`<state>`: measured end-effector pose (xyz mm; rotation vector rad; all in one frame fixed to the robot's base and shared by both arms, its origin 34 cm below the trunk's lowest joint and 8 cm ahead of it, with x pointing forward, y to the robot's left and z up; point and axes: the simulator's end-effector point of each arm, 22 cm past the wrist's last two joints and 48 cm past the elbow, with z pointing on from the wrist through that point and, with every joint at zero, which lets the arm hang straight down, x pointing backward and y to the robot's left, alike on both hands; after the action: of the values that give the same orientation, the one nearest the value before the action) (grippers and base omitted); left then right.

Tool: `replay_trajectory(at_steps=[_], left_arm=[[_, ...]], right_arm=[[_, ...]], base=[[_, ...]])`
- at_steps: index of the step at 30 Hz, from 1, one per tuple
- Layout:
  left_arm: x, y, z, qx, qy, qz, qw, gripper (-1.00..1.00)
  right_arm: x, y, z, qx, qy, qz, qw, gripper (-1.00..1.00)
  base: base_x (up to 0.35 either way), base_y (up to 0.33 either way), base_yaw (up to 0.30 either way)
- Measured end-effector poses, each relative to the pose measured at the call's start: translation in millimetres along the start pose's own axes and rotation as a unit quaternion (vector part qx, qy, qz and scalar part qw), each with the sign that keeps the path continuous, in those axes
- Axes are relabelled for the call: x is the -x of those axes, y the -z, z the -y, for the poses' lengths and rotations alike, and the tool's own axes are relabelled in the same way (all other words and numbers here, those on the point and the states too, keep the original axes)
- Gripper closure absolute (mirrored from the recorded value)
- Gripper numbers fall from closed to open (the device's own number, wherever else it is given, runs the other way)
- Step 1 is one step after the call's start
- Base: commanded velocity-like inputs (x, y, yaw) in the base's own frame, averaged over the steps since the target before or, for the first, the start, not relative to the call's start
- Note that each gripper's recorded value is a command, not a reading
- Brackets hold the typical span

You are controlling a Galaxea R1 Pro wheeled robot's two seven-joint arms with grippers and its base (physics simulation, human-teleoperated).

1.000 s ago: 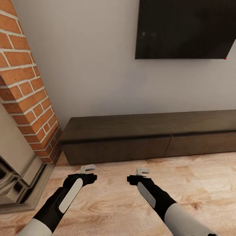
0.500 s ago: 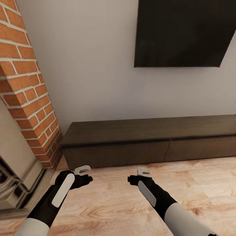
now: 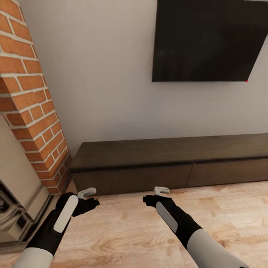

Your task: Place each of the two pumpkins and all three candles from the living room inside a cabinet in the living room (use any cabinet), then make sure every cabinet is closed, and position the cauldron so it is next to a table in the living room.

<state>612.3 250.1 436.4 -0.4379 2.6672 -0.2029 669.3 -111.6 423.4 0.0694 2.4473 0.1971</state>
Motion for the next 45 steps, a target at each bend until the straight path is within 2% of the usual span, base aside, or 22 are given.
replay_trajectory(at_steps=[12, 24, 32, 39, 45], left_arm=[[13.2, 21.0, 7.6, 0.001, -0.004, -0.006, 1.0000, -1.00], [26.1, 42.0, 3.0, 0.026, -0.001, -0.011, 0.9996, -1.00], [38.0, 58.8, 6.7, 0.030, -0.001, -0.008, 0.9995, -1.00], [48.4, 73.3, 12.7, 0.028, -0.002, -0.005, 0.9996, -1.00], [51.9, 77.3, 16.4, 0.026, -0.007, 0.001, 0.9996, -1.00]], right_arm=[[23.6, 16.7, -8.5, 0.006, -0.001, 0.003, 1.0000, -1.00], [49.8, 36.6, -20.1, 0.021, 0.000, 0.008, 0.9998, -1.00], [66.8, 50.3, -28.8, 0.030, 0.000, 0.013, 0.9995, -1.00], [82.1, 62.0, -33.7, 0.034, 0.000, 0.016, 0.9993, -1.00], [84.5, 64.0, -34.5, 0.035, 0.001, 0.019, 0.9992, -1.00]], base=[[0.000, 0.000, -0.021], [0.000, 0.000, -0.191], [-0.004, -0.001, -0.208], [-0.203, -0.108, -0.208], [-0.271, -0.159, -0.208]])
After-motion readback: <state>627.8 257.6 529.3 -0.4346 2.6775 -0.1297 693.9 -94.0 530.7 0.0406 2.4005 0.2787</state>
